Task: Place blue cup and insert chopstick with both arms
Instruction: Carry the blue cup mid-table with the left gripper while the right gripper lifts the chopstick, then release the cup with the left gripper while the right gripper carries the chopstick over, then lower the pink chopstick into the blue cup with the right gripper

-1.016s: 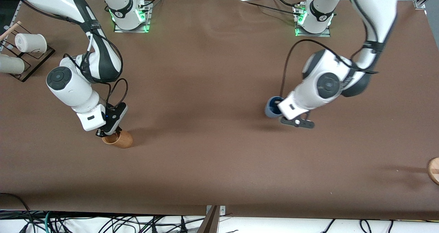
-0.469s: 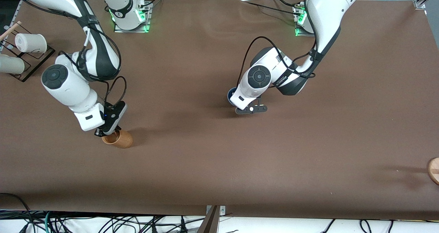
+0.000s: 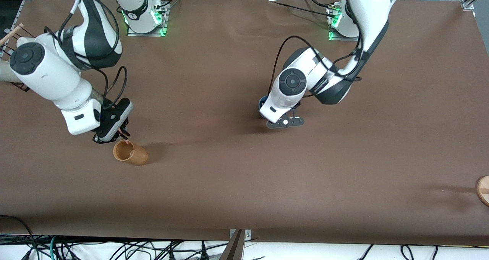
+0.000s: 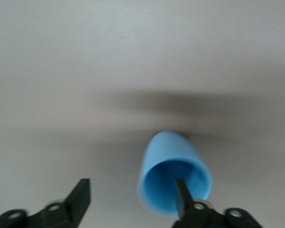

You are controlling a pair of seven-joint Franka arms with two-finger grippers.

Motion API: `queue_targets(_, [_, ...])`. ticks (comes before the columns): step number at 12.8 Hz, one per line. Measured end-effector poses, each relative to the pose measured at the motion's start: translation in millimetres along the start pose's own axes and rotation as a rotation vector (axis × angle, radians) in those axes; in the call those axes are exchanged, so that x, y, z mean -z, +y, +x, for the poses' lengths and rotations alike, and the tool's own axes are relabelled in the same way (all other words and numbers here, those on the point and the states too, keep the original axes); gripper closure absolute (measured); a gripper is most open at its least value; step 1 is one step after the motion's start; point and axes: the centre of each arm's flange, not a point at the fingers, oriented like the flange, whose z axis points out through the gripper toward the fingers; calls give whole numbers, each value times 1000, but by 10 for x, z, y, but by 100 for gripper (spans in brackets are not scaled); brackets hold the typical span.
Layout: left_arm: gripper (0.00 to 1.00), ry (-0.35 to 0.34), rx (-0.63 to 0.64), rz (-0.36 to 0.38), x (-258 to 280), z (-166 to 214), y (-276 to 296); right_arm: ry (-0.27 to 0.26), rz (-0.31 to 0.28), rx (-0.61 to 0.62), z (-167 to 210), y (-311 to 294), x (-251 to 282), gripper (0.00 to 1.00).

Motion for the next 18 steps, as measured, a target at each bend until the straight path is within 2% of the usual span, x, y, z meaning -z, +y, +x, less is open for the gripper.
queue_targets(1, [5,-1,-33,35,286,-57,-173,18,2,-31,164,-82,87,91])
queue_targets(2, [0,4,-66,58,563,-87,-389,30,14,-71,338,-176,183,91])
queue_targets(5, [0,28,-175,69,1160,101,-1269,46,62,-216,940,-625,456,91])
queue_targets(8, [0,80,-244,53,1559,321,-2164,49,101,-352,1505,-1287,467,91])
queue_targets(10, [0,122,-257,36,1845,299,-2573,49,128,-417,1822,-1707,406,91])
queue_targets(12, [0,158,-220,-19,2141,179,-2948,68,147,-463,2154,-2082,333,91])
queue_targets(15, [0,194,-174,-35,2394,-90,-3321,111,123,-543,2595,-2634,59,91])
queue_targets(18, [0,166,-173,-32,2254,-128,-3328,131,91,-593,2866,-3162,-400,91])
